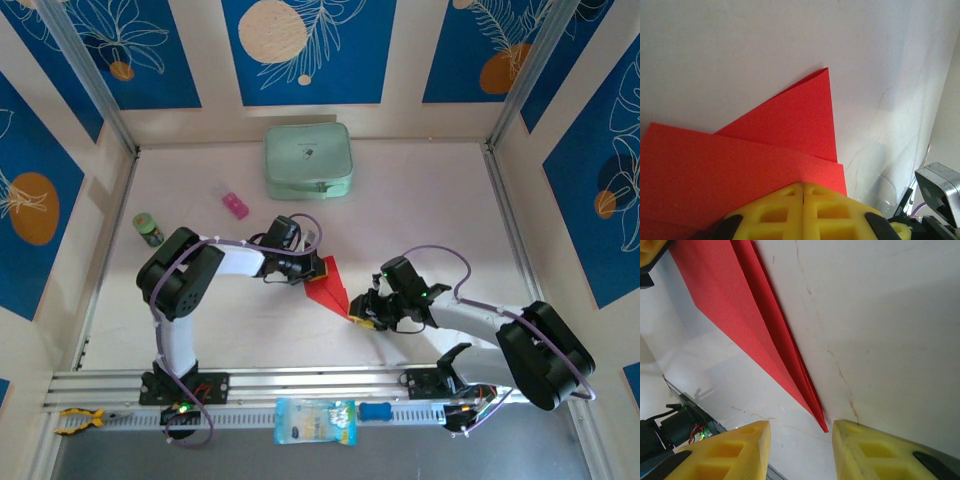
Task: Fold a paper plane with a square sheet of paper (pick it up from the middle)
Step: Turn over the paper at the center of the table.
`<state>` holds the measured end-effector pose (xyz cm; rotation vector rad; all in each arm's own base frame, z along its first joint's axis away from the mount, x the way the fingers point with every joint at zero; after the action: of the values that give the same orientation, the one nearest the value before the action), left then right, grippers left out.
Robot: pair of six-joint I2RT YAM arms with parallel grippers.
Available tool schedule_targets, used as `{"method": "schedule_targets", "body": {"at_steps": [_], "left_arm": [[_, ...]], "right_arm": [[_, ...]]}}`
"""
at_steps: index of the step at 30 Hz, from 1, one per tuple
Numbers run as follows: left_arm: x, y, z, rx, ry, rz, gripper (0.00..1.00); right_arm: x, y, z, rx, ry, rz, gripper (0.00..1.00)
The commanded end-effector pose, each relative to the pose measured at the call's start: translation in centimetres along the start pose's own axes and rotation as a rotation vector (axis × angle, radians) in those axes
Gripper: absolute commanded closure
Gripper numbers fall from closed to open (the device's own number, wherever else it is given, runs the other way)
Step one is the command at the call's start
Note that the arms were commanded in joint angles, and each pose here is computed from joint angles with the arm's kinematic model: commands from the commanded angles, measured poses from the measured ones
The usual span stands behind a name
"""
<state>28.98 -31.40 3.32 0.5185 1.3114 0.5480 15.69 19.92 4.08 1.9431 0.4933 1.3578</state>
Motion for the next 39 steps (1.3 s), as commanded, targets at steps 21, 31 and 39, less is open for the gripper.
{"method": "schedule_targets", "body": {"at_steps": [21, 31, 39], "left_arm": [[3.5, 0.1, -1.7, 0.036, 0.089, 0.106, 0.97], [3.5, 0.0, -1.7, 0.037, 0.092, 0.104, 0.97], [3.6, 0.1, -1.6, 0.036, 0.095, 0.103, 0.97]], "right_arm": [[1.0, 0.7, -0.2, 0.006, 0.008, 0.006, 0.62], [1.7, 0.4, -0.3, 0.029, 0.011, 0.034, 0.62], [0.4, -0.3, -0.4, 0.047, -0.009, -0.025, 0.62]]}}
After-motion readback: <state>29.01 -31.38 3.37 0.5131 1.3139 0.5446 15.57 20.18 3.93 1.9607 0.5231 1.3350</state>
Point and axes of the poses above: each hand's point on the last joint's axis, 136 mm out from that joint toward the fingers, its own y axis back along the fingers, its own x axis along the line the jaws close on, z = x × y, the point moved 2 cm from there along y, back along the fingers, and after that the axes turned 9 degrees about -y, right-handed, at the moved point
